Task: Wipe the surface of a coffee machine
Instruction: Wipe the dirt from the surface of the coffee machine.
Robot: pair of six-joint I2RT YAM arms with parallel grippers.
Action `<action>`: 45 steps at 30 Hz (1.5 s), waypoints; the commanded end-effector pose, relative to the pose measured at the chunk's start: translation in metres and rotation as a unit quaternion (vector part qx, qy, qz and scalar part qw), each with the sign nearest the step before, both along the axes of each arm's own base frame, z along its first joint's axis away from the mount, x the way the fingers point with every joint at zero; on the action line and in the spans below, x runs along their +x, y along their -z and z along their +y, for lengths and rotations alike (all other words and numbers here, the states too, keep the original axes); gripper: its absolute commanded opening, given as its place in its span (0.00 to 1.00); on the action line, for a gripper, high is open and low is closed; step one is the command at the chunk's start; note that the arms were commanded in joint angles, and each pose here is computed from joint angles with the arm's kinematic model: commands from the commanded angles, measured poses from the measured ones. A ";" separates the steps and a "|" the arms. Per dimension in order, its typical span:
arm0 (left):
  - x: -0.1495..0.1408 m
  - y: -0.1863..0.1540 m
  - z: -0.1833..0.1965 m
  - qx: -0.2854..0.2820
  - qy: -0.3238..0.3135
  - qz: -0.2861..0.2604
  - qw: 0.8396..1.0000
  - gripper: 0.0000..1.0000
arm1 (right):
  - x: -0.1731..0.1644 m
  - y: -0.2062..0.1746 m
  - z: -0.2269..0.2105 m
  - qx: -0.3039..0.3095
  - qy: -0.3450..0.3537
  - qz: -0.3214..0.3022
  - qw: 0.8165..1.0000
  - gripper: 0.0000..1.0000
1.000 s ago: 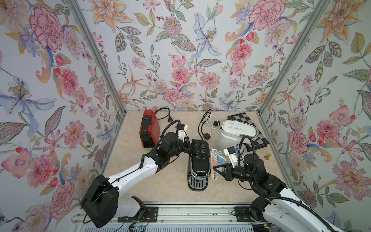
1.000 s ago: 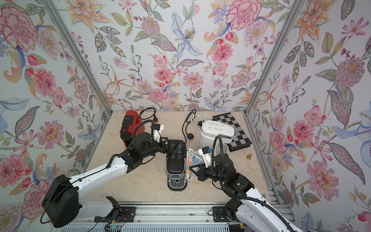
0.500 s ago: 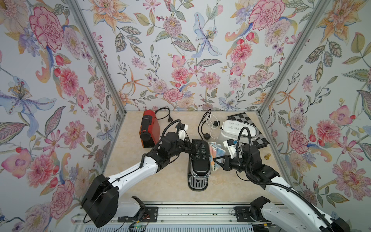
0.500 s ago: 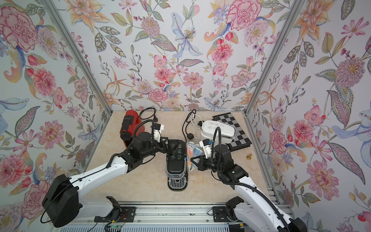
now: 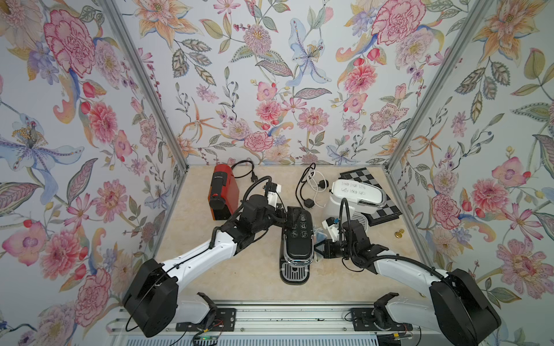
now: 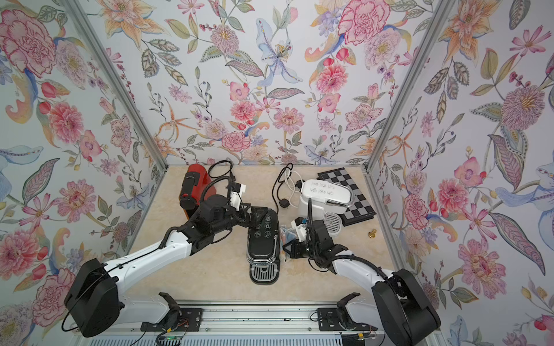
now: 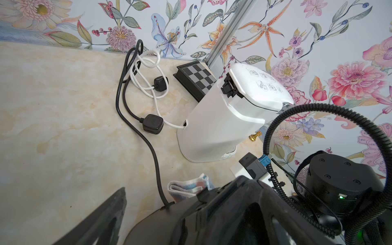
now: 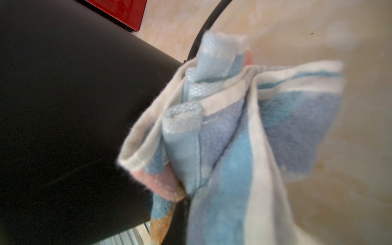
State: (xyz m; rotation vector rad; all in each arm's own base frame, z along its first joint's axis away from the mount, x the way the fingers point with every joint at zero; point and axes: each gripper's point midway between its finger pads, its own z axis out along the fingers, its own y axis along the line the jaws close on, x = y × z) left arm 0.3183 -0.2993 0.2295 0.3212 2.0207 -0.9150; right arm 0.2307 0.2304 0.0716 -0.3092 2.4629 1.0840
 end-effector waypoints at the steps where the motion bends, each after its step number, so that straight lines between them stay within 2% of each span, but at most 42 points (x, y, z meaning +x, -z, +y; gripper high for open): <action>1: -0.016 0.063 0.007 0.099 0.015 0.061 0.993 0.99 | -0.012 -0.008 0.039 0.045 -0.067 -0.022 0.997 0.00; 7: -0.015 0.061 0.014 0.111 0.007 0.056 0.992 0.99 | -0.014 0.016 0.058 0.025 -0.068 -0.001 0.997 0.00; 11: -0.018 0.062 0.013 0.111 0.016 0.055 0.992 0.99 | 0.000 0.013 0.061 0.022 -0.046 -0.016 0.999 0.00; 21: -0.022 0.061 0.013 0.110 0.024 0.053 0.992 0.99 | 0.026 -0.044 0.074 0.044 -0.073 -0.084 0.993 0.00; 23: -0.022 0.062 0.013 0.110 0.025 0.054 0.992 0.99 | 0.035 -0.060 0.066 0.046 -0.065 -0.098 0.992 0.00; 31: -0.022 0.065 0.012 0.110 0.026 0.055 0.992 0.99 | 0.019 -0.141 0.058 0.076 -0.083 -0.170 0.979 0.00; 37: -0.021 0.063 0.012 0.108 0.027 0.052 0.992 0.99 | 0.002 -0.186 0.050 0.096 -0.085 -0.209 0.969 0.00; 41: -0.020 0.063 0.011 0.107 0.027 0.053 0.992 0.99 | 0.003 -0.190 0.048 0.088 -0.085 -0.216 0.969 0.00; 45: -0.021 0.062 0.010 0.106 0.028 0.052 0.993 0.99 | 0.015 -0.167 0.052 0.066 -0.087 -0.196 0.975 0.00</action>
